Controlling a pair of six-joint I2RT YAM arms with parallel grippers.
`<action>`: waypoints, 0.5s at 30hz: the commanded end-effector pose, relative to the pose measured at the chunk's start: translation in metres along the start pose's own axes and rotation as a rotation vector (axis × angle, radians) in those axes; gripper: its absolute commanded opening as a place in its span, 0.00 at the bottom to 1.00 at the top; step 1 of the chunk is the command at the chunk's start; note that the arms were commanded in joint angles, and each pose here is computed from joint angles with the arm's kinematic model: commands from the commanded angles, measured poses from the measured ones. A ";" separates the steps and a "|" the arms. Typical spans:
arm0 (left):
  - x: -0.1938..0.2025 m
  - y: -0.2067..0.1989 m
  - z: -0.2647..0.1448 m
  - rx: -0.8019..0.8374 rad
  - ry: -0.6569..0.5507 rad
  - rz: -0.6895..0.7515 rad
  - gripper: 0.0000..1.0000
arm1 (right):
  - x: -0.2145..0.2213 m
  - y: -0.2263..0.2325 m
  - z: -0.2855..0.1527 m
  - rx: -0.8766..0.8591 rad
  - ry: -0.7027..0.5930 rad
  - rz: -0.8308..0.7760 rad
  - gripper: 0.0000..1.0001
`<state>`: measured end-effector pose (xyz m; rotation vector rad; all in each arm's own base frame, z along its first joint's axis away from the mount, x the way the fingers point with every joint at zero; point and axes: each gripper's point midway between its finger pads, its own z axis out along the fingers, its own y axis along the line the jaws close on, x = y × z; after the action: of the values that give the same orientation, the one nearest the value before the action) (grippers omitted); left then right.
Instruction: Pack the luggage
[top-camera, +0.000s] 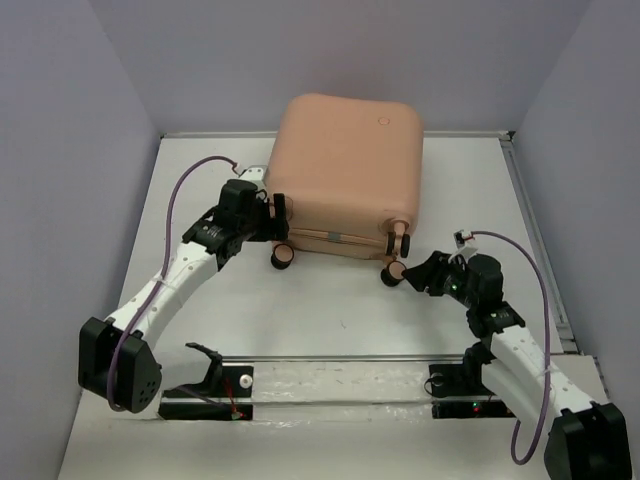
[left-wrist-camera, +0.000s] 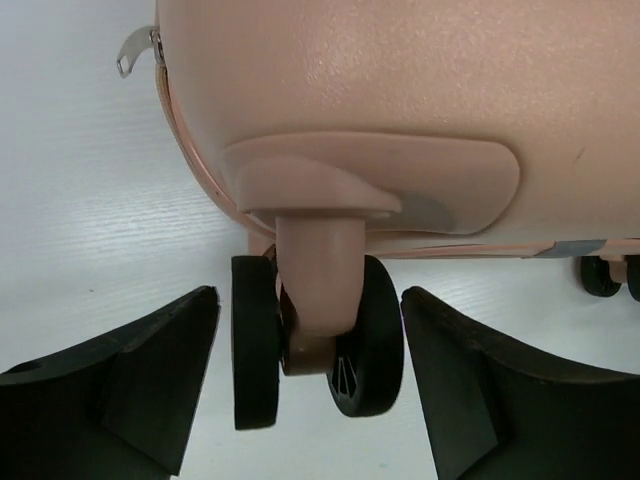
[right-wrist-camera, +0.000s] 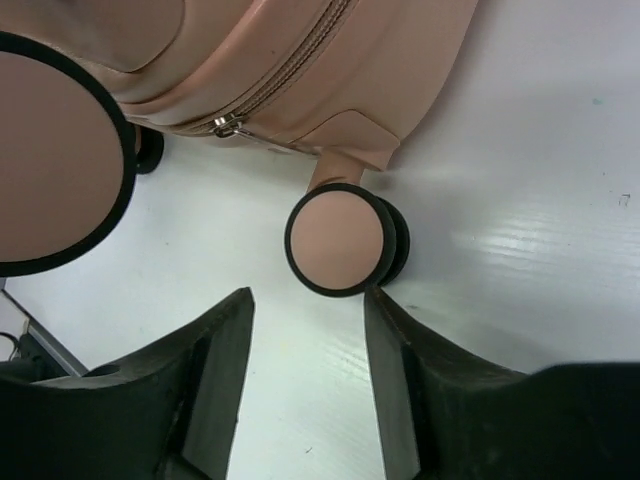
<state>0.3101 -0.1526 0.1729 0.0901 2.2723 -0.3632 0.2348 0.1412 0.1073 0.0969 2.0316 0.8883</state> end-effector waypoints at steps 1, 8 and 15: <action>-0.025 -0.011 0.002 0.093 -0.051 0.005 0.76 | -0.033 0.018 0.009 -0.086 -0.134 -0.075 0.49; -0.019 -0.018 0.006 0.154 -0.025 -0.001 0.28 | -0.036 0.014 0.032 -0.130 -0.161 -0.167 0.51; -0.020 -0.021 0.001 0.195 -0.040 -0.004 0.06 | -0.057 0.019 0.051 -0.170 -0.217 -0.274 0.56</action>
<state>0.3217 -0.1627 0.1756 0.1194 2.2596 -0.5040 0.2808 0.1538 0.0965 -0.0451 1.9232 0.8541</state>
